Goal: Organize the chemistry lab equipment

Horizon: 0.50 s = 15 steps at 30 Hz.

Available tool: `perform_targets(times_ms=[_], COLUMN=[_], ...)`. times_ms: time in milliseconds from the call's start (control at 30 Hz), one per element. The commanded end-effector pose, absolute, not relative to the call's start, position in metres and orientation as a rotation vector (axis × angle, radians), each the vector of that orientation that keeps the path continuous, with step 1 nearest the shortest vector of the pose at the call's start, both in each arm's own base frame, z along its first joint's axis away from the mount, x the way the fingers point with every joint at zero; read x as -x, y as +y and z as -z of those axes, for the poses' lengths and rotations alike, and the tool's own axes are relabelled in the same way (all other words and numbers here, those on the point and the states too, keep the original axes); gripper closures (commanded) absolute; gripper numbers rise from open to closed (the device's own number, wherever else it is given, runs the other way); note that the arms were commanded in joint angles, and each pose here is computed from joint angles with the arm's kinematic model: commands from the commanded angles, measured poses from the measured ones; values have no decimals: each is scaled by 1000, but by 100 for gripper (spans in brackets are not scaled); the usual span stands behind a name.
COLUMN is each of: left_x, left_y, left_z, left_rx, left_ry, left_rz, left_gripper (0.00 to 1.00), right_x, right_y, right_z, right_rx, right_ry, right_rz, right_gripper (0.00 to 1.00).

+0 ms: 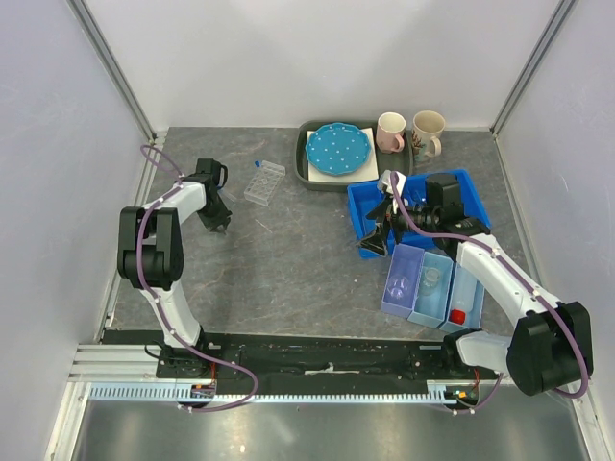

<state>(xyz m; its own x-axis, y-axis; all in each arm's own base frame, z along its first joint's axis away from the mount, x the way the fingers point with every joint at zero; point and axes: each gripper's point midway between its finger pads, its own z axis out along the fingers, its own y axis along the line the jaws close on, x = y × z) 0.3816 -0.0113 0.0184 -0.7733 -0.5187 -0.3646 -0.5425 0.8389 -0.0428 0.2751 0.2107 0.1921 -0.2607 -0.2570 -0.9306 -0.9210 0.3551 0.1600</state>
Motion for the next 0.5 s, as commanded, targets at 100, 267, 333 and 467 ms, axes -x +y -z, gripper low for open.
perform_targets(times_ms=[100,267,333,467], left_x=[-383,-370,-369,-358], left_y=[-7,-11,-14,-29], left_z=[-22,-19,-29,-46], left_rx=[800,823,823,790], left_ry=[2621,2621,2591,2542], left_rz=[-116,-80,-36,96], left_gripper=[81,90,92,93], right_x=[-284,-284,-283,-280], right_y=[214,214,214,216], right_z=[-208,-208,-208,-209], right_rx=[1061,1062,1064,1068], right_ry=[1673,1671,1669,1663], right_rz=[-931,-935,-938,-964], right_gripper=[2,2,2,2])
